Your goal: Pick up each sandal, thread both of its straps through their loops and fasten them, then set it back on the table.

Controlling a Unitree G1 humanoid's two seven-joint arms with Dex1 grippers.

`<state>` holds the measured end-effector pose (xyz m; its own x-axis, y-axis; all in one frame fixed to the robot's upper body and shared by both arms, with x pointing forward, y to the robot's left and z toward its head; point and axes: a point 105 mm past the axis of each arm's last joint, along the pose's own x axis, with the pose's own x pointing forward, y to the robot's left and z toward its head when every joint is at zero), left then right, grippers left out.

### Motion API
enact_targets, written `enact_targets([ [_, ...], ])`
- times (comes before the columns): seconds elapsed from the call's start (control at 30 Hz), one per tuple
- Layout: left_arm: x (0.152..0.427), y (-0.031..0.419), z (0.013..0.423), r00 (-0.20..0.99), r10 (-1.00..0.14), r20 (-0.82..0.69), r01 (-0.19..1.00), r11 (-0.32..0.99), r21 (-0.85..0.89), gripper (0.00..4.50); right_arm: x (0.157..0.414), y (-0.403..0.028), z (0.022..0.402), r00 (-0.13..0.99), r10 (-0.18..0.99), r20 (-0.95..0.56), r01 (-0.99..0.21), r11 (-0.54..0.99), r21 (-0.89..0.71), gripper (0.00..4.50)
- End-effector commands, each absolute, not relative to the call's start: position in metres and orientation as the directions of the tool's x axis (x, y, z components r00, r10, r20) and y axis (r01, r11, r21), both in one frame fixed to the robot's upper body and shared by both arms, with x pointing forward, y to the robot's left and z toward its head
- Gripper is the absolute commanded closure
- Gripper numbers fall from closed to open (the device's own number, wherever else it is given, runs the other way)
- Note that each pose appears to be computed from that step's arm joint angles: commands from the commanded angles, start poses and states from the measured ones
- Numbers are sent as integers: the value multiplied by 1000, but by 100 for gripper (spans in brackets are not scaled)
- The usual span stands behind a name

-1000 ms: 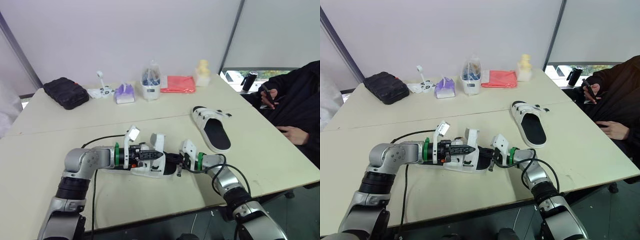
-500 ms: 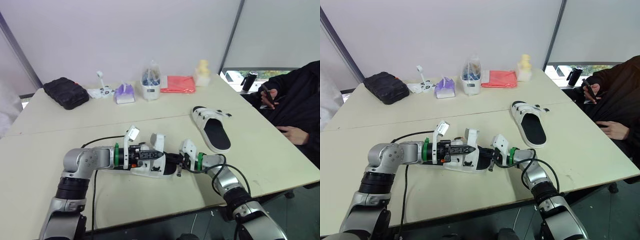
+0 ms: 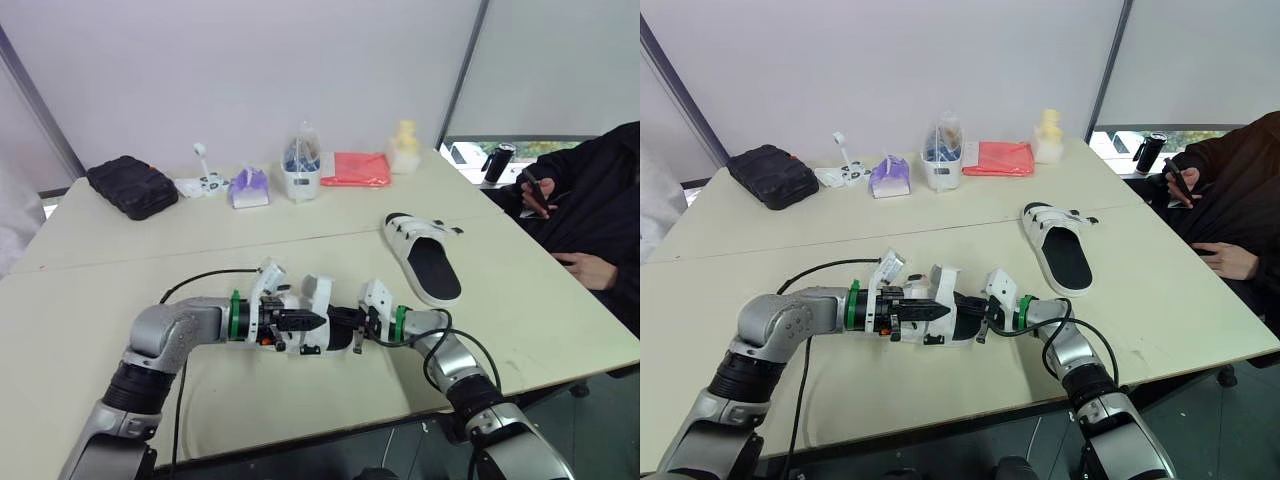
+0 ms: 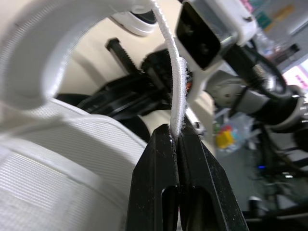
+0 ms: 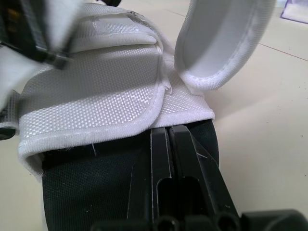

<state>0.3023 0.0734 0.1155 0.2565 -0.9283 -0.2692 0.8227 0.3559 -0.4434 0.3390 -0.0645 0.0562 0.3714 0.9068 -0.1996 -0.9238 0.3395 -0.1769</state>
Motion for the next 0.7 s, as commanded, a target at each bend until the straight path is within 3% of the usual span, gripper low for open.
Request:
enact_targets([
  [0.03, 305, 78, 96, 300, -899, -320, 805, 418, -421, 448, 313, -74, -12, 314, 850, -424, -943, 330, -35, 450],
  [0.47, 283, 72, 106, 344, -929, -140, 877, 371, -305, 448, 312, -75, -13, 311, 849, -428, -943, 331, -29, 450],
  [0.7, 283, 85, 93, 432, -891, -141, 860, 454, -235, 448, 313, -75, -12, 305, 849, -431, -945, 325, -28, 450],
])
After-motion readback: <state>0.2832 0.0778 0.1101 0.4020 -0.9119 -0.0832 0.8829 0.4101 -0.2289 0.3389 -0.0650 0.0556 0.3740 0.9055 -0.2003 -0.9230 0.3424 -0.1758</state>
